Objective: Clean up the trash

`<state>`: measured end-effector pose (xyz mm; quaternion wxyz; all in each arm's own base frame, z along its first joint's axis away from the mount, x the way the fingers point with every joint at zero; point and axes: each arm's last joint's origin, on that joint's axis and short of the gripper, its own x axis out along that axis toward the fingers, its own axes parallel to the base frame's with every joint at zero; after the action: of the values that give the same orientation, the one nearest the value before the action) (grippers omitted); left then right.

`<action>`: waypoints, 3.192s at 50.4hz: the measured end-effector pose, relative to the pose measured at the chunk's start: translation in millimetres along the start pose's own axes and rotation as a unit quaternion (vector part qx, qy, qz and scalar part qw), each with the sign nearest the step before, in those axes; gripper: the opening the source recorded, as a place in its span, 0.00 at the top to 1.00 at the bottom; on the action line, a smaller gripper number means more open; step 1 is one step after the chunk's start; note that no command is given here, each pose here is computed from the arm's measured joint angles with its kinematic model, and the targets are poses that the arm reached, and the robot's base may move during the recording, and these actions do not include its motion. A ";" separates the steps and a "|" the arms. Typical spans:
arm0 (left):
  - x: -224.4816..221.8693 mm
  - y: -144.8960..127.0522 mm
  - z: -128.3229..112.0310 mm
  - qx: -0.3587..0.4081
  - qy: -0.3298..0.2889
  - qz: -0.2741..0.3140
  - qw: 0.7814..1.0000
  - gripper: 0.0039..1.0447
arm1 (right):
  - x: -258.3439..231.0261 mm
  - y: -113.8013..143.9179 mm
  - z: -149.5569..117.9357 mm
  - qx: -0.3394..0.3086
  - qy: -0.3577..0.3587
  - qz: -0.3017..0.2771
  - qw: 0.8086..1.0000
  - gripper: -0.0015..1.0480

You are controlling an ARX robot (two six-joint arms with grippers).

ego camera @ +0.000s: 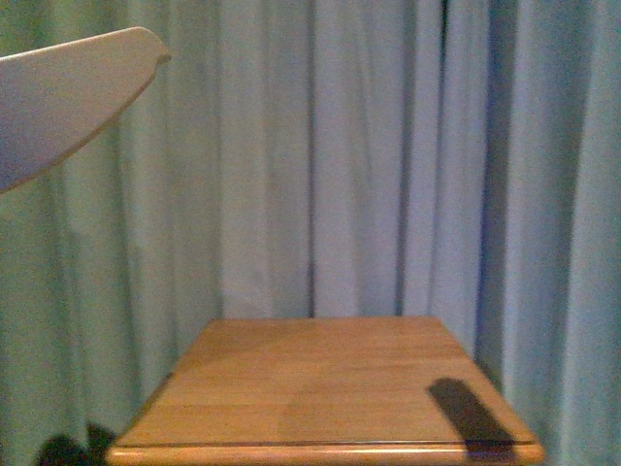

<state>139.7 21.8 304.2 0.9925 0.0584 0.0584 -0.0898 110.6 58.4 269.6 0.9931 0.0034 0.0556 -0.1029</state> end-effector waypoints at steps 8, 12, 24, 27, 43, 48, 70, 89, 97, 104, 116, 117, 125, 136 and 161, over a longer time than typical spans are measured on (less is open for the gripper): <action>-0.2 0.6 -0.3 -0.001 0.001 0.008 1.000 0.74 | 0.1 0.4 -0.3 0.001 0.001 0.004 1.000 0.81; -0.2 0.7 -1.1 -0.001 0.003 0.011 1.000 0.74 | 0.5 1.2 -0.7 0.000 0.003 0.007 1.000 0.81; 0.2 0.5 -1.4 -0.001 0.003 0.007 1.000 0.74 | 0.6 1.0 -1.0 0.000 0.003 0.004 1.000 0.81; 0.2 0.5 -1.4 -0.001 0.003 0.007 1.000 0.74 | 0.6 1.0 -1.1 0.000 0.003 0.005 1.000 0.81; 0.3 0.5 -1.4 -0.001 0.003 0.007 1.000 0.74 | 0.8 1.0 -1.7 -0.001 0.004 0.004 1.000 0.81; 0.2 0.5 -1.2 -0.001 0.002 0.007 1.000 0.74 | 0.8 1.1 -2.1 -0.001 0.004 0.004 1.000 0.81; 0.0 0.4 -1.1 -0.001 0.002 0.007 1.000 0.74 | 0.9 1.1 -2.6 -0.002 0.004 0.004 1.000 0.81; -0.1 0.0 -1.6 -0.004 0.005 -0.003 1.000 0.74 | 1.5 2.1 -4.1 -0.004 0.007 0.006 1.000 0.81; 4.3 2.6 -7.7 -0.046 0.089 -0.077 0.992 0.74 | 0.9 1.1 -3.4 -0.001 0.005 0.005 1.000 0.81; 16.0 19.3 -9.0 0.000 0.093 -0.100 0.991 0.74 | 0.9 1.1 -3.4 -0.001 0.005 0.005 1.000 0.81; 51.4 48.8 -32.0 0.156 0.140 -0.103 0.972 0.74 | 0.9 1.1 -3.4 -0.001 0.005 0.005 1.000 0.81; 55.2 51.3 -33.6 0.177 0.145 -0.105 0.968 0.74 | 0.9 1.1 -3.4 -0.001 0.005 0.005 1.000 0.81; 84.2 67.6 -37.4 0.277 0.167 -0.118 0.939 0.74 | 0.9 1.1 -3.4 -0.001 0.005 0.004 1.000 0.81; 111.4 63.7 -46.4 0.323 0.177 -0.148 0.918 0.74 | 0.9 1.1 -3.4 -0.001 0.005 0.004 1.000 0.81; 147.1 34.0 -69.8 0.294 0.195 -0.218 0.910 0.74 | 0.9 1.1 -3.4 -0.001 0.005 0.005 1.000 0.81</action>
<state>282.4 38.7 220.4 0.8549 0.3499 0.2332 -0.3038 111.3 59.4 266.2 0.9933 0.0030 0.0608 -0.0984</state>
